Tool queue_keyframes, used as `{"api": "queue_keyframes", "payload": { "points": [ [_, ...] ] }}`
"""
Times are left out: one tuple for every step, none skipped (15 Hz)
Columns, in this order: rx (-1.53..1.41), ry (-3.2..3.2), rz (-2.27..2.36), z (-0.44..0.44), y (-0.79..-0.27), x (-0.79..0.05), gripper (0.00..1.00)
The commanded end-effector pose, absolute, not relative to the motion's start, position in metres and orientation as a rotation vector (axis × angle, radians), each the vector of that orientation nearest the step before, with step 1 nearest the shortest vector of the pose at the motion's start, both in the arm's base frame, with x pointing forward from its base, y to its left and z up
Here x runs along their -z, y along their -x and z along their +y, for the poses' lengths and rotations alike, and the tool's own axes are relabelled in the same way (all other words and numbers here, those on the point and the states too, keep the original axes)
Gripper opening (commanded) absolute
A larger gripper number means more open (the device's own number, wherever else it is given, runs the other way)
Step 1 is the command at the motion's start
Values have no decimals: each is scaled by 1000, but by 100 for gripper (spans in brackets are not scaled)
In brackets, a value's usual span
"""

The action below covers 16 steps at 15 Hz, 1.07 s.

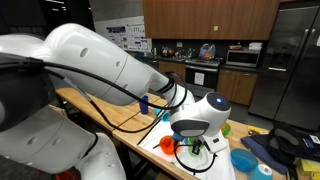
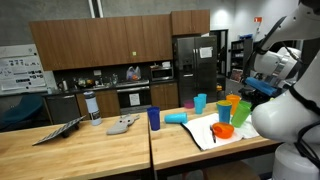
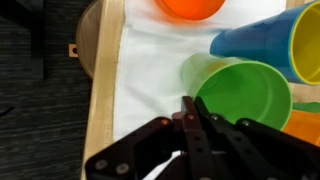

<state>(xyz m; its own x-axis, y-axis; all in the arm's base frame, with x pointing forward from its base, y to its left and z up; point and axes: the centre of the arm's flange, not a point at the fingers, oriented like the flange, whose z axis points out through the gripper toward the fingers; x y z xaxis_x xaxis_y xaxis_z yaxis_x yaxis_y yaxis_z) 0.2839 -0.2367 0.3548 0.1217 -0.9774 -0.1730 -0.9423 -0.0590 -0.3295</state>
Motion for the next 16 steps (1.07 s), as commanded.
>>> {"api": "queue_keyframes", "payload": {
  "points": [
    [181, 2113, 1852, -228, -267, -398, 1],
    [196, 2128, 1847, -229, -265, -404, 1],
    [207, 2141, 1846, -229, -263, -412, 1],
    [219, 2154, 1840, -227, -260, -418, 1],
    [226, 2164, 1830, -227, -259, -424, 1],
    [229, 2174, 1820, -227, -258, -428, 1],
    [228, 2176, 1812, -224, -256, -430, 1],
    [224, 2175, 1805, -225, -257, -433, 1],
    [223, 2177, 1798, -226, -257, -434, 1],
    [218, 2174, 1794, -223, -256, -433, 1],
    [211, 2173, 1789, -222, -256, -432, 1],
    [205, 2177, 1784, -225, -258, -432, 1],
    [197, 2171, 1784, -221, -256, -428, 1],
    [185, 2169, 1781, -219, -256, -425, 1],
    [166, 2171, 1774, -222, -258, -422, 1],
    [152, 2166, 1773, -218, -257, -416, 1]
  ]
}}
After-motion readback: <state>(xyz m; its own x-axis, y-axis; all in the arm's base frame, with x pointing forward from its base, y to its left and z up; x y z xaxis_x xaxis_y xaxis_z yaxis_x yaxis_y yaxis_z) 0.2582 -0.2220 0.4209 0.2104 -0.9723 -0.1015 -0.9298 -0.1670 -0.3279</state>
